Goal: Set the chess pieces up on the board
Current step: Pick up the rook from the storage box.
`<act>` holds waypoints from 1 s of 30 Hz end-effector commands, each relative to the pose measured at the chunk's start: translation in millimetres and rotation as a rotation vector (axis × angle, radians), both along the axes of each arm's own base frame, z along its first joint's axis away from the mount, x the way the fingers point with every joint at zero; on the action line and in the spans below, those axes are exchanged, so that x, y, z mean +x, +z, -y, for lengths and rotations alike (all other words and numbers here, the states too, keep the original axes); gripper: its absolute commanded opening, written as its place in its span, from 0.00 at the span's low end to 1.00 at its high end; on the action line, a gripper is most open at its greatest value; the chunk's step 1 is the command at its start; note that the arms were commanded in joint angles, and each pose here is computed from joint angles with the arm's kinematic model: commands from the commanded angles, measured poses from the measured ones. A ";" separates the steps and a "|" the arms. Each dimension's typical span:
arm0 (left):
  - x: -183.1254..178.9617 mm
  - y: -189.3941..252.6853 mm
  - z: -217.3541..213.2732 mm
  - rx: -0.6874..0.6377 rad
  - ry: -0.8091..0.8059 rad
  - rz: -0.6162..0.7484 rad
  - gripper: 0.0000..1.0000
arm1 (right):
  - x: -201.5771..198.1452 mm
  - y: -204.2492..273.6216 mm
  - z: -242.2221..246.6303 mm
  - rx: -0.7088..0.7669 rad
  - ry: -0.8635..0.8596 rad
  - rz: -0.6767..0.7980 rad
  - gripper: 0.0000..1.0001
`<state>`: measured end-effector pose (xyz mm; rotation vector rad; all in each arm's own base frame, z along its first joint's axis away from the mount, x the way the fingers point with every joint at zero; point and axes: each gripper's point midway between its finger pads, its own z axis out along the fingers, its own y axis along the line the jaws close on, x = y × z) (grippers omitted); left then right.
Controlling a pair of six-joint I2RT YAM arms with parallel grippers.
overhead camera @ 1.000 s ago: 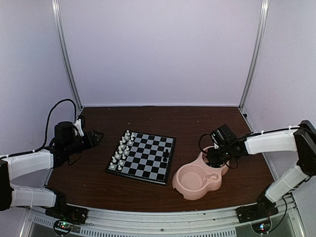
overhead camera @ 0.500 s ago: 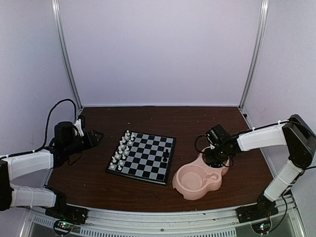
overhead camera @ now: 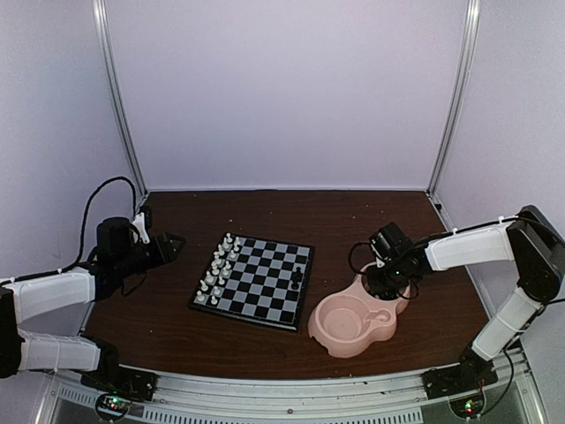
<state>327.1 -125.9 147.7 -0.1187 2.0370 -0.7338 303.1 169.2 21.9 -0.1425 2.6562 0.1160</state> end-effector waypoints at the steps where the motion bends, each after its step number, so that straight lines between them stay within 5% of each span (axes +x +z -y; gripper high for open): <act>1: 2.7 16.2 5.2 -0.011 -0.018 0.048 0.60 | -2.7 5.8 4.6 0.001 -0.006 0.011 0.09; 10: 2.1 17.2 4.2 -0.010 -0.014 0.051 0.60 | -1.1 19.3 3.5 0.030 -0.001 0.059 0.00; 30: 0.3 20.5 9.2 -0.033 -0.030 0.059 0.60 | -9.1 70.9 -7.2 0.197 0.078 0.240 0.02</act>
